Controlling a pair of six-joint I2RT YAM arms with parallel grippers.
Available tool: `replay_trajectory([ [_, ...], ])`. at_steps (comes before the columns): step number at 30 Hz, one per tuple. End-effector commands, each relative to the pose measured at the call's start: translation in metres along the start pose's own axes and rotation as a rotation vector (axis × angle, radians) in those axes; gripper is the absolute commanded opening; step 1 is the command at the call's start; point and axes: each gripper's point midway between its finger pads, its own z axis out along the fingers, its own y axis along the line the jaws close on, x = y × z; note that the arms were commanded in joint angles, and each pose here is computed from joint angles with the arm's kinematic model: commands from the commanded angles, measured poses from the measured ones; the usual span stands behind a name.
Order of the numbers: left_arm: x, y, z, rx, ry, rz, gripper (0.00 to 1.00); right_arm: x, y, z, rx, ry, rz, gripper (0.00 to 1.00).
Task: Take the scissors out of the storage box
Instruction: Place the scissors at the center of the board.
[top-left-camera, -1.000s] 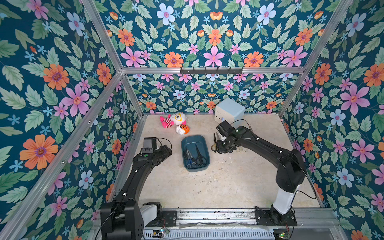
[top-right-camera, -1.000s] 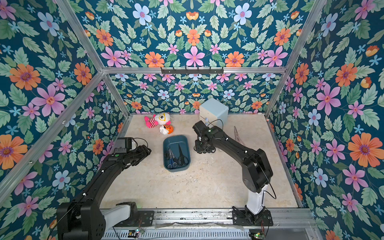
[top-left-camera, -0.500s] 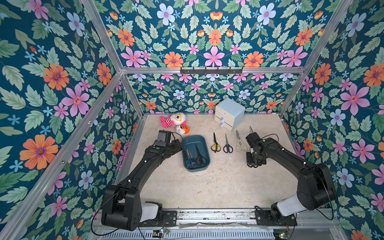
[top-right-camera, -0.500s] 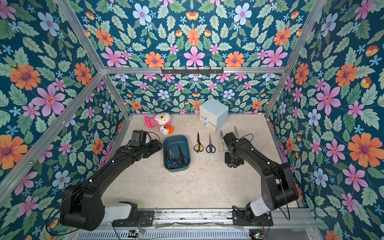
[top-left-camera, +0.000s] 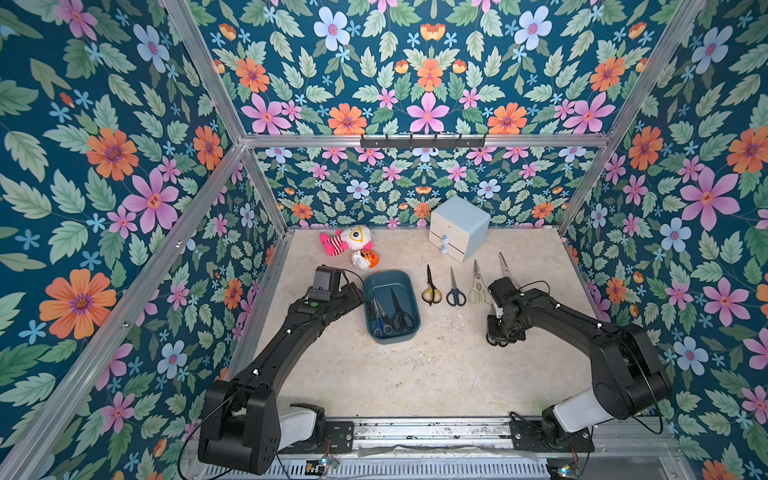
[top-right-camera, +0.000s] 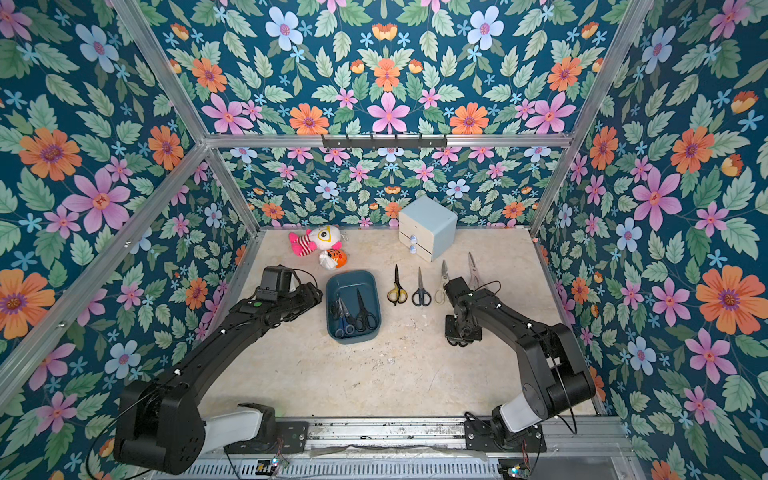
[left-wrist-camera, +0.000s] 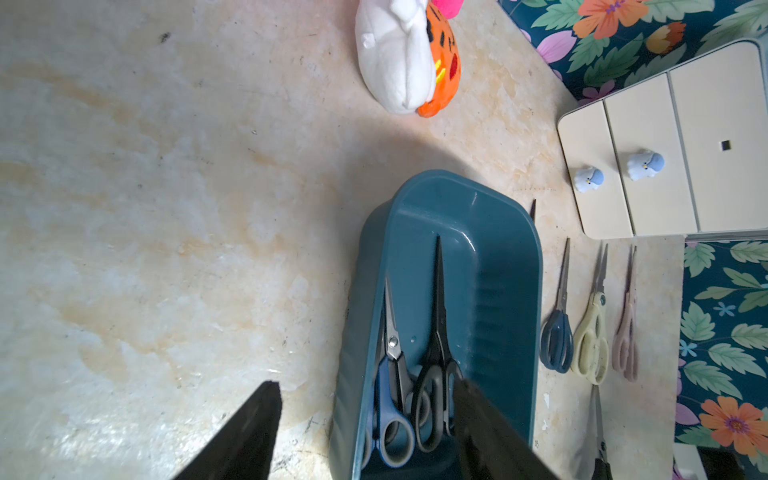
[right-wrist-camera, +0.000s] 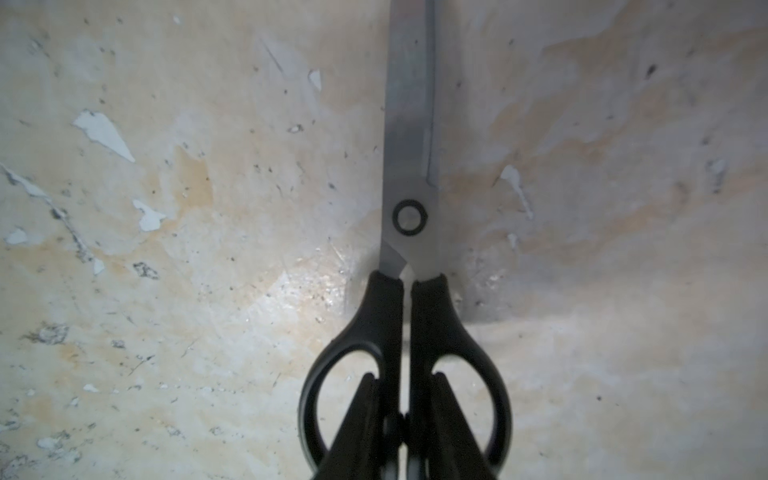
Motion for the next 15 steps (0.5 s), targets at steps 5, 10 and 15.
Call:
replay_trajectory([
  [5, -0.004, 0.001, -0.001, -0.012, -0.014, -0.005, 0.7, 0.019, 0.0, 0.019, 0.063, 0.054, -0.002, 0.0],
  [10, -0.004, 0.0, -0.001, -0.01, -0.014, -0.008, 0.7, 0.035, -0.007, 0.029, 0.118, 0.088, 0.0, 0.0],
  [15, -0.004, 0.002, -0.001, -0.017, -0.016, -0.006, 0.71, 0.04, -0.011, 0.033, 0.141, 0.102, -0.001, 0.15],
])
